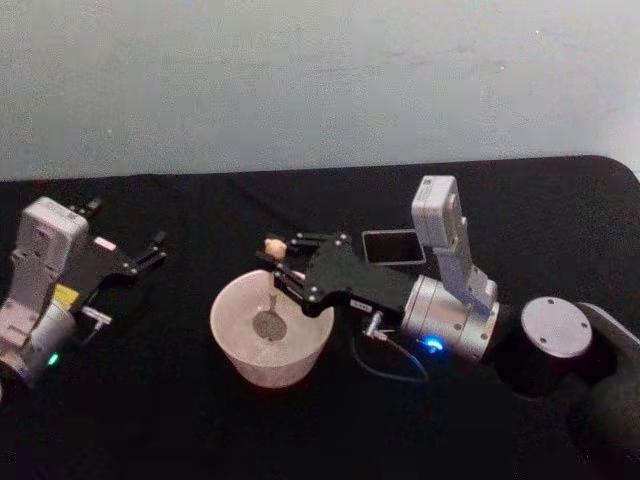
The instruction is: Pick up the stirring spoon with one hand, stir inside the cup, then place it back in its original position.
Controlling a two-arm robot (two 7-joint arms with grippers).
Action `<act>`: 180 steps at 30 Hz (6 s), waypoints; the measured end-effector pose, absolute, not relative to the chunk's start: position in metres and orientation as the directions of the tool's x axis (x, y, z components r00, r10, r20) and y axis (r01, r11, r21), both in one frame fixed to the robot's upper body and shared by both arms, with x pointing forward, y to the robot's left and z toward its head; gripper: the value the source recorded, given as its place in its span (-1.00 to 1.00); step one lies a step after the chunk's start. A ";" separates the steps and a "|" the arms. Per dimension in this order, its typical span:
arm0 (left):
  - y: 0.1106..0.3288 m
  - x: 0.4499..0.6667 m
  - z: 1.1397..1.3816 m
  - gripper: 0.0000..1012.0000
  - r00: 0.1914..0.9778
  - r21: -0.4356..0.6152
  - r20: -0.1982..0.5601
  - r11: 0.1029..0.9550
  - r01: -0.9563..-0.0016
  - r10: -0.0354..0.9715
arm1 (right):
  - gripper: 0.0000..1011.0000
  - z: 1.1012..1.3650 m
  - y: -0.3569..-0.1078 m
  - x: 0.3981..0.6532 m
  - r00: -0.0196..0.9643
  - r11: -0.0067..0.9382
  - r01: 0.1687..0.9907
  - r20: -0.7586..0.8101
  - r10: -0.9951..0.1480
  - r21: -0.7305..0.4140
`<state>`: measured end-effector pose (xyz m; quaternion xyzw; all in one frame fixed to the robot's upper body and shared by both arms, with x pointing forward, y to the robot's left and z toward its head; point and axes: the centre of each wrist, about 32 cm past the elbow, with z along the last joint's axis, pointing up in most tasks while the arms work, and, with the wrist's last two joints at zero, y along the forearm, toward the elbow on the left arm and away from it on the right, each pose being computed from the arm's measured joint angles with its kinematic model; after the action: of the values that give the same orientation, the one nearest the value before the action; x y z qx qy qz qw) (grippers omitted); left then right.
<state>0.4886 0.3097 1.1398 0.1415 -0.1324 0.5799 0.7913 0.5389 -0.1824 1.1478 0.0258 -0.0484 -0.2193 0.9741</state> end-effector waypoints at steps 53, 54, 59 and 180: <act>0.310 0.489 1.140 0.98 0.292 0.070 0.374 0.287 -0.955 0.880 | -0.58 1.150 -0.178 0.531 0.909 0.909 0.409 0.057 -0.414 0.073; 0.310 0.489 1.140 0.98 0.292 0.070 0.374 0.287 -0.955 0.880 | -0.58 1.150 -0.178 0.532 0.906 0.907 0.415 0.058 -0.420 0.074; 0.310 0.489 1.140 0.98 0.292 0.070 0.374 0.287 -0.955 0.880 | -0.58 1.150 -0.180 0.540 0.886 0.887 0.456 0.061 -0.461 0.075; 0.310 0.489 1.140 0.98 0.292 0.070 0.374 0.287 -0.955 0.880 | -0.58 1.149 -0.181 0.519 0.918 0.918 0.393 0.039 -0.396 0.054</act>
<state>0.4886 0.3096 1.1398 0.1415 -0.1325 0.5799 0.7913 0.5193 -0.1810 1.1486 0.0228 -0.0244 -0.2015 0.9789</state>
